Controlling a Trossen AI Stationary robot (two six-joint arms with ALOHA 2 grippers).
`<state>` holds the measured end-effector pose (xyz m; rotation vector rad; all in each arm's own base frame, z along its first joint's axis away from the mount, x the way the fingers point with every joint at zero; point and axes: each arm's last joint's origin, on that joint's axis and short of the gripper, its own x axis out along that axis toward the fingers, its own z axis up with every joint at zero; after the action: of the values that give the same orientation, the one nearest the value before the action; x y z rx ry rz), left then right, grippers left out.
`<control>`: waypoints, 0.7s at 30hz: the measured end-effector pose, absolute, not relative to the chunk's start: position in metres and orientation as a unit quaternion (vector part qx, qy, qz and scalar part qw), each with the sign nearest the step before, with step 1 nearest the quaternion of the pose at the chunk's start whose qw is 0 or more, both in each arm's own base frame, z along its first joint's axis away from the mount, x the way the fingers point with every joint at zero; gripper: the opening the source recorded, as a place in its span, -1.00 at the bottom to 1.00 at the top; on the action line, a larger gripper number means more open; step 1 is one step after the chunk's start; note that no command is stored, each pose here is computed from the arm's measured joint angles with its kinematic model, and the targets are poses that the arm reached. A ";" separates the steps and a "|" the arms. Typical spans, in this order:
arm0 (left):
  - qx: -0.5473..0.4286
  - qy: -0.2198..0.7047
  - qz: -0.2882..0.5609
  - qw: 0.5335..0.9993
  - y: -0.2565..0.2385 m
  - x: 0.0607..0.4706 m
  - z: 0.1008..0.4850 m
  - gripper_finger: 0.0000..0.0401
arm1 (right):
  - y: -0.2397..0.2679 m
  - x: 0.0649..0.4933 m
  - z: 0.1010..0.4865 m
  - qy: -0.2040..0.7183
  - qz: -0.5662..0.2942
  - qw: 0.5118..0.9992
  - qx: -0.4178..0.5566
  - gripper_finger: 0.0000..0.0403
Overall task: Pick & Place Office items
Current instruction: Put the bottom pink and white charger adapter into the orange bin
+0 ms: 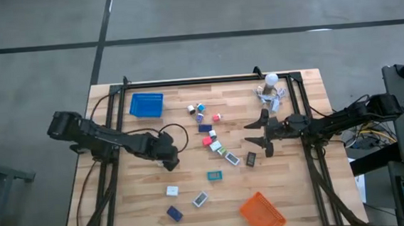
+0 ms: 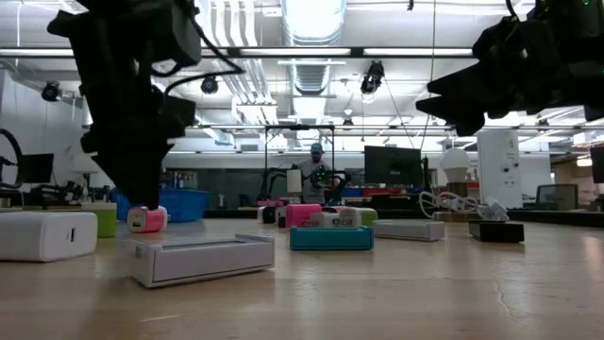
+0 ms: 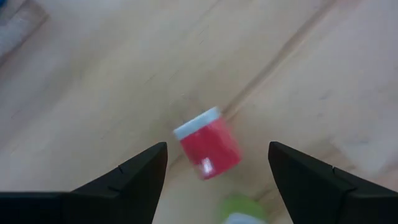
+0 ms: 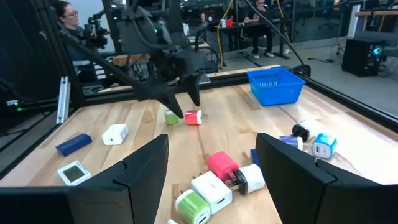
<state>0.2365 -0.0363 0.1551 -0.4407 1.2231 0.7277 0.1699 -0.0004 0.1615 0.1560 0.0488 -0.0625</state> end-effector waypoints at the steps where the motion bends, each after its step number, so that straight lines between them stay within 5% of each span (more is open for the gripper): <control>1: -0.200 0.560 0.336 0.731 -0.035 0.236 0.153 0.42 | 0.000 0.170 0.161 0.024 -0.030 0.996 0.078 0.18; 21: -0.226 0.544 0.323 0.741 -0.030 0.250 0.141 0.42 | 0.003 0.170 0.162 0.024 -0.023 0.996 0.087 0.18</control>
<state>0.2496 -0.0302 0.1408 -0.4955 1.1938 0.7082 0.1699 0.0028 0.1617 0.1742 0.0478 -0.0464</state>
